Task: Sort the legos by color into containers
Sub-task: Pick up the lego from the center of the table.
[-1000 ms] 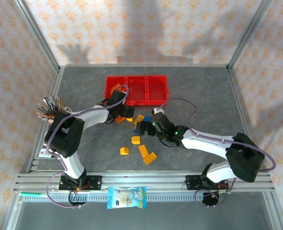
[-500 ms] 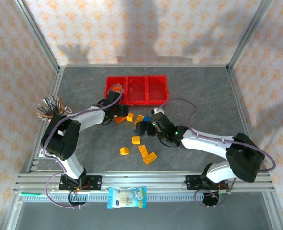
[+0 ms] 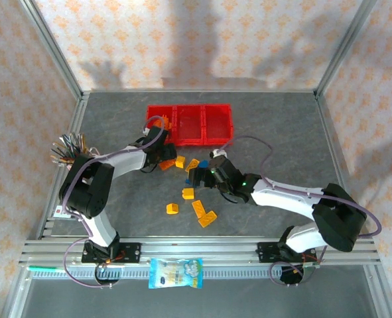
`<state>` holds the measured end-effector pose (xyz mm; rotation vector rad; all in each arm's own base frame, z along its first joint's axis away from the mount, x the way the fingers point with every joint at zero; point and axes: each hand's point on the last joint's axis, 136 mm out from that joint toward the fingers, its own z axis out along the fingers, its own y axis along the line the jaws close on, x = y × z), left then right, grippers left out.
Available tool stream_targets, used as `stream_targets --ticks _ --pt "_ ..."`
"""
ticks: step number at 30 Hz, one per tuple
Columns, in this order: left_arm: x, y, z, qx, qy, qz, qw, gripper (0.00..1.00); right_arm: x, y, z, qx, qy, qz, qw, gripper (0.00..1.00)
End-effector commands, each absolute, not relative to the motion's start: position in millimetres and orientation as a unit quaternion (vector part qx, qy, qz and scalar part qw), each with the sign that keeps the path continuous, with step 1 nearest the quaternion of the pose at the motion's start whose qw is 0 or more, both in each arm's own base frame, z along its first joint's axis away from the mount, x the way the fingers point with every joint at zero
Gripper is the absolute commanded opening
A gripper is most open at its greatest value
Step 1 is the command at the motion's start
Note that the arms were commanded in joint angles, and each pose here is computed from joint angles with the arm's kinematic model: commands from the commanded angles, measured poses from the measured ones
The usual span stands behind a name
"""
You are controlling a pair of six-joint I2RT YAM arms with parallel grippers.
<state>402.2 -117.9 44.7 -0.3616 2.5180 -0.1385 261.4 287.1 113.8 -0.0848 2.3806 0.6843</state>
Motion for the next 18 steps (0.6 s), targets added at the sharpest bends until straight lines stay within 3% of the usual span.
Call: stream_targets --ticks 1,10,18 --pt "403 -118 35 -0.157 0.947 -0.045 0.278 0.86 269 290 127 -0.027 0.901 0.269 0.34 1.0" --pt "408 -120 21 -0.157 0.95 -0.015 0.268 0.76 268 285 124 -0.026 0.902 0.264 0.34 1.0" --pt "407 -120 23 -0.157 0.949 -0.017 0.274 0.51 270 284 125 -0.026 0.901 0.266 0.341 1.0"
